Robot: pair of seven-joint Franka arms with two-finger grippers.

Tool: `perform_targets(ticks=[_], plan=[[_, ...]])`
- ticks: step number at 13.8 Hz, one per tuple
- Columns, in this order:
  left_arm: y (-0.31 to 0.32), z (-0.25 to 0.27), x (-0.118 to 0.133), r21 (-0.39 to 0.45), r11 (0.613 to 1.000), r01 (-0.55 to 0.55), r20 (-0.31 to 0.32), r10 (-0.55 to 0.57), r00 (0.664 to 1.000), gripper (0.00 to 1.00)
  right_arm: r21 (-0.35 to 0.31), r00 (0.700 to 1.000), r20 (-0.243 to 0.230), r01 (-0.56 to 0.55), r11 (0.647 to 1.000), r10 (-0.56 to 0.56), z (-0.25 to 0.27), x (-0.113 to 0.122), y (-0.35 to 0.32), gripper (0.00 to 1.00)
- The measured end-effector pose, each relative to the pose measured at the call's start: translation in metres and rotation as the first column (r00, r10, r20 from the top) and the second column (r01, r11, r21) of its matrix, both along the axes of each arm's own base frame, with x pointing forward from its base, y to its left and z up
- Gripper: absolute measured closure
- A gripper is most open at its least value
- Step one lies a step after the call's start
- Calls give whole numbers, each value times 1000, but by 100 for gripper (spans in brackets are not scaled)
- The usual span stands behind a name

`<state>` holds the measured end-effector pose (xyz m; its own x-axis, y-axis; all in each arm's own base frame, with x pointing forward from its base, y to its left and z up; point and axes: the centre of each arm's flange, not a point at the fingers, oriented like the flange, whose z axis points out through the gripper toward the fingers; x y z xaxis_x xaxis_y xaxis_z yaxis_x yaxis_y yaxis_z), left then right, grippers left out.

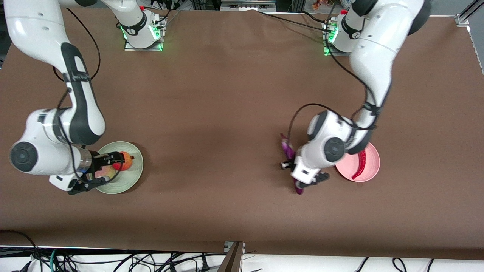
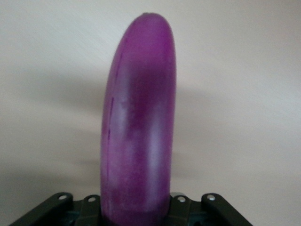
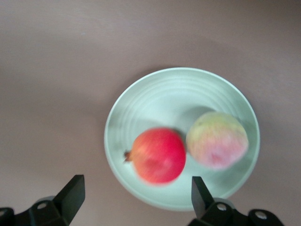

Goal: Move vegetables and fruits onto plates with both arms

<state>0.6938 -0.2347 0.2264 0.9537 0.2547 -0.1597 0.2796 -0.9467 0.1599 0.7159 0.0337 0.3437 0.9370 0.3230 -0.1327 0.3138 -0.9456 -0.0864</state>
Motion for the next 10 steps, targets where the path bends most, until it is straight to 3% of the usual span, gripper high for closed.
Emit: perform_targets(ticks=[4,7,10], plan=[[108,10,16,-22,988,153,-36,-154,987,93,1,1000,-23,-9,1000,9,83,-20,1,0],[160,5,16,-49,975,219,-59,-221,973,93,-5,1000,20,-11,1000,11,137,-34,-1,0],[189,-1,10,-67,971,231,-89,-236,968,93,-68,1000,-15,-23,997,22,180,-61,-7,0]])
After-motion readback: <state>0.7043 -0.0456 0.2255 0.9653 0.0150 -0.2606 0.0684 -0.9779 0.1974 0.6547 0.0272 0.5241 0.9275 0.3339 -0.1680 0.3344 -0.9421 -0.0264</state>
